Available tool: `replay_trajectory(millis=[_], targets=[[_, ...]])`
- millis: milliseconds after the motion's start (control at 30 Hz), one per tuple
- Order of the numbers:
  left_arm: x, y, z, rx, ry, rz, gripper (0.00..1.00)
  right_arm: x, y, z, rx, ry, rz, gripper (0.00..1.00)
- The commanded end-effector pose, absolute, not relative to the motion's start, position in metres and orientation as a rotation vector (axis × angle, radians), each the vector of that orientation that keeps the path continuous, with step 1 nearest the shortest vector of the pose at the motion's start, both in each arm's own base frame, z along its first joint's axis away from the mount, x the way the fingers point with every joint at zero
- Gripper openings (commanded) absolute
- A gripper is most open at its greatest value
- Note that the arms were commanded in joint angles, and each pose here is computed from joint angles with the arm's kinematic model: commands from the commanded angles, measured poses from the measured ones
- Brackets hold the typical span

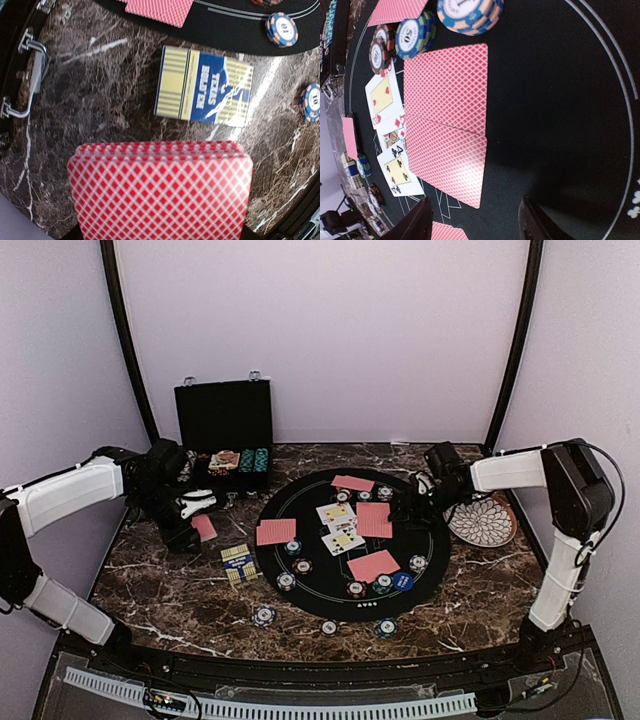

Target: Distribute texas hold em gaming equipment

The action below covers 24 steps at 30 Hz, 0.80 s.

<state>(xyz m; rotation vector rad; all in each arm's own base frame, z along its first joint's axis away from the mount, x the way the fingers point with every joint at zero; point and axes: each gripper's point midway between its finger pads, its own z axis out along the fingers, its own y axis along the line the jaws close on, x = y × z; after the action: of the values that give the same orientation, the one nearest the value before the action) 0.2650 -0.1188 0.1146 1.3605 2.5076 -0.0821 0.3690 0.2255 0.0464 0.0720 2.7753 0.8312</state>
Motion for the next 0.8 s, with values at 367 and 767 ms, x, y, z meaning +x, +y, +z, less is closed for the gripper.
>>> replay_trajectory(millis=[367,767], targets=[[0.237,-0.085,0.054,1.463,2.533,-0.041,0.00,0.350,0.229,0.155,0.057,2.519,0.833,0.99],[0.235,-0.108,0.023,1.485,2.542,-0.113,0.00,0.334,0.222,0.163,0.101,2.494,0.859,0.99]])
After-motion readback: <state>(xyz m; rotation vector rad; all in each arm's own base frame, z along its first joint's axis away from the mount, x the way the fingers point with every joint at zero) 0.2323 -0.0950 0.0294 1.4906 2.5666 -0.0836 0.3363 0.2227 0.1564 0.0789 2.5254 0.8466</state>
